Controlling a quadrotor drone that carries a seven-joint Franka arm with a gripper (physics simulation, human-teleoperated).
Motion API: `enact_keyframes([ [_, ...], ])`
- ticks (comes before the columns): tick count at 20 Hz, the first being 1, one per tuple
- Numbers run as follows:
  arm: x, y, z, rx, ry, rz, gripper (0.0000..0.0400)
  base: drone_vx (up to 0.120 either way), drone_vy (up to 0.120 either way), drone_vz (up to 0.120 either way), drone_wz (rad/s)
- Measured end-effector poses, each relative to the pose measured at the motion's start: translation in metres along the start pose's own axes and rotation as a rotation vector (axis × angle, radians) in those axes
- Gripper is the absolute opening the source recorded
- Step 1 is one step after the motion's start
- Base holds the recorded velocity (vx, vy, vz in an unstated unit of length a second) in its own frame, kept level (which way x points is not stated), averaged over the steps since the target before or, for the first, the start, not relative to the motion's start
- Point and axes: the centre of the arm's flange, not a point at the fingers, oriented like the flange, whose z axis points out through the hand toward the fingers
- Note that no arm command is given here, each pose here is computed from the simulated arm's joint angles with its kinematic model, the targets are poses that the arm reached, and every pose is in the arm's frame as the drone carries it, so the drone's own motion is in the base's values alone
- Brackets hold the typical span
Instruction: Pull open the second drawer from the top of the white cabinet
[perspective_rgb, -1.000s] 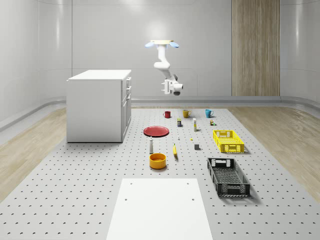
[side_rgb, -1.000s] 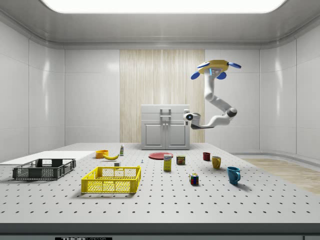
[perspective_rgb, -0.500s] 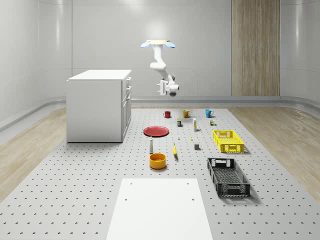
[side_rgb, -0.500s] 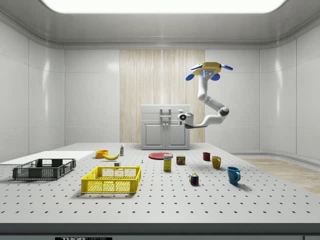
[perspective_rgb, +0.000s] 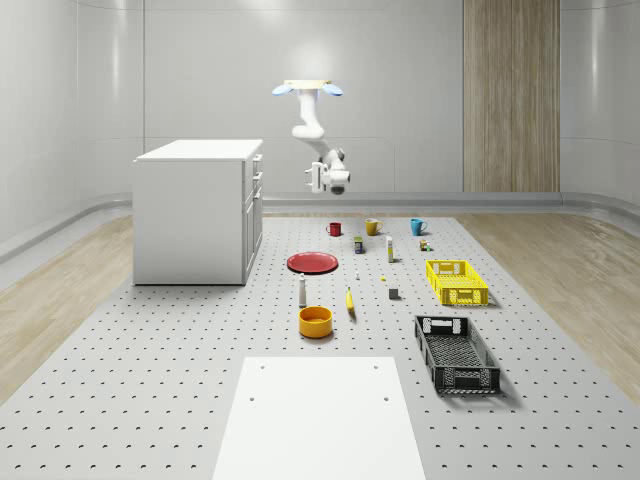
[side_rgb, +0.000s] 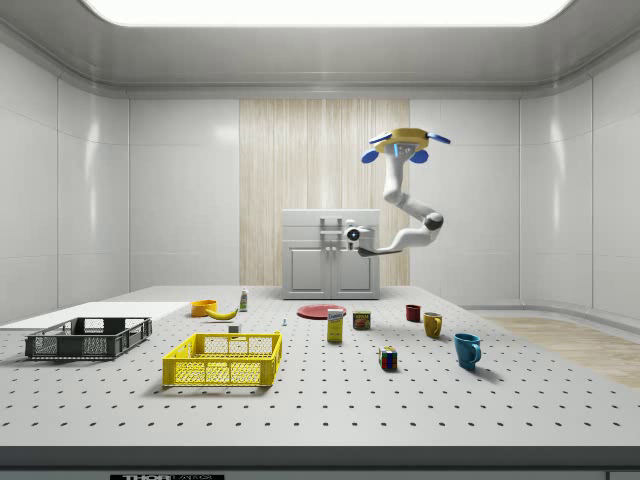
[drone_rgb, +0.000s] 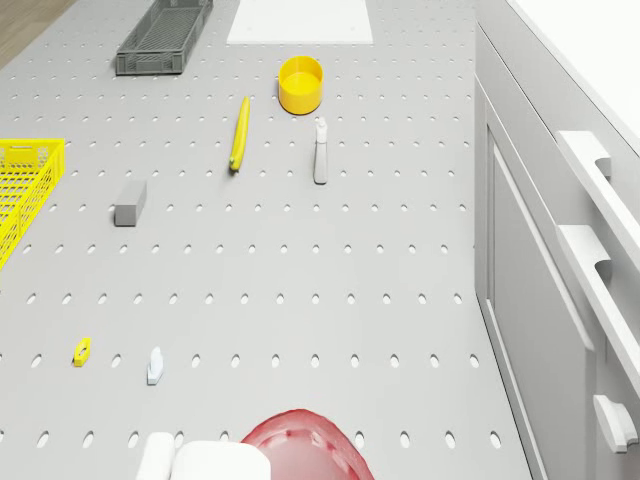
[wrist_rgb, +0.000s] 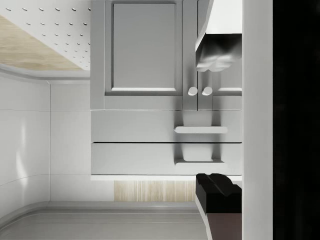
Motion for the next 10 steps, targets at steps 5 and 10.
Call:
enact_keyframes([
  [5,0.0,0.0,0.015,0.0,0.0,0.0,0.03,0.0,0.0,0.0,0.0],
  [10,0.0,0.0,0.038,0.0,0.0,0.0,0.03,0.0,0.0,0.0,0.0],
])
